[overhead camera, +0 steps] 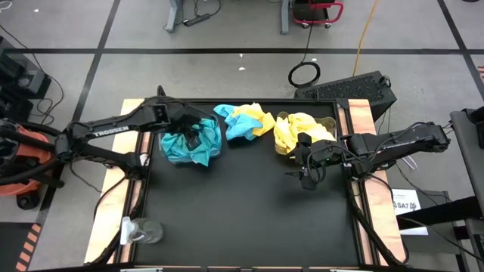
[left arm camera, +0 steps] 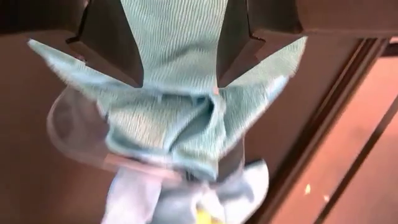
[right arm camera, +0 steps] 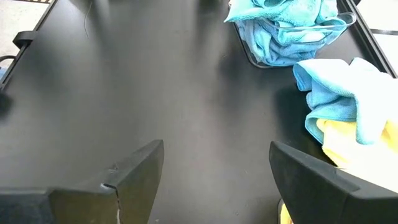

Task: Sort microfiber towel by color & place in baskets
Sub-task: Put the blue microfiber cloth into the left transparent bin, then put the yellow microfiber cloth into the right transparent bin

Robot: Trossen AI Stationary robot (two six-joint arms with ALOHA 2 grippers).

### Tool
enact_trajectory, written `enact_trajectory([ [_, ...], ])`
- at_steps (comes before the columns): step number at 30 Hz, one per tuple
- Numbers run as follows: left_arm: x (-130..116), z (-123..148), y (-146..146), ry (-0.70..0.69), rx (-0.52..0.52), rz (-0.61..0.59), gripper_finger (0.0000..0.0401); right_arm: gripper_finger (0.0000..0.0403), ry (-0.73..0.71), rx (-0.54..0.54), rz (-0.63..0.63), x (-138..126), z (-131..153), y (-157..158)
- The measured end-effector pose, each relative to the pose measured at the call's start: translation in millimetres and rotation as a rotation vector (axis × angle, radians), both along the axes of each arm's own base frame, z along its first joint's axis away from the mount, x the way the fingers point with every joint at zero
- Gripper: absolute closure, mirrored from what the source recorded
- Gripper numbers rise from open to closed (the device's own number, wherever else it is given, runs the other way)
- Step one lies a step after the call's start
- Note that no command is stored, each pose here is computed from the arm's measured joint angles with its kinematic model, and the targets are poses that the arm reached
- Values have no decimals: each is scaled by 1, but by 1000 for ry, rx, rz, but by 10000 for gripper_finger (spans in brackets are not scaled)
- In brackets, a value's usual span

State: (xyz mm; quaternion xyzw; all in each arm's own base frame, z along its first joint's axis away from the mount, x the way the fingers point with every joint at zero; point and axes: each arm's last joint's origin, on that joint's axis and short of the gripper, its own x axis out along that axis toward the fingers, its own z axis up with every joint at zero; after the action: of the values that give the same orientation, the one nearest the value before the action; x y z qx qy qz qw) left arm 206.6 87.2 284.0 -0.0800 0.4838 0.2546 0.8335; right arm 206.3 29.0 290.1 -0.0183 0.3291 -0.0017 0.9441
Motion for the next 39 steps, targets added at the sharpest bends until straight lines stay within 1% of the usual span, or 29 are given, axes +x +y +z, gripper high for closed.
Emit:
enact_trajectory([
  [3,4,6,1,-76,13,-19,191,117,0,-2,2,0,0,0],
  [6,13,11,2,-165,30,-84,191,117,1,-5,4,0,0,0],
  [12,45,14,5,-327,145,-179,191,117,1,-4,3,0,0,0],
  [19,88,-3,15,-413,266,-269,191,117,3,0,-7,0,-1,0],
  [24,112,-23,28,-433,333,-294,191,117,18,-18,-46,4,-4,-1],
  [29,133,-30,51,-428,346,-255,191,117,54,-30,-42,12,-12,1],
  [31,141,-33,59,-422,338,-245,191,117,66,-38,-37,17,-16,1],
  [34,156,-37,71,-403,296,-264,191,117,74,-41,-35,24,-21,2],
  [39,175,-43,89,-296,233,-251,191,117,101,-46,-34,32,-29,4],
])
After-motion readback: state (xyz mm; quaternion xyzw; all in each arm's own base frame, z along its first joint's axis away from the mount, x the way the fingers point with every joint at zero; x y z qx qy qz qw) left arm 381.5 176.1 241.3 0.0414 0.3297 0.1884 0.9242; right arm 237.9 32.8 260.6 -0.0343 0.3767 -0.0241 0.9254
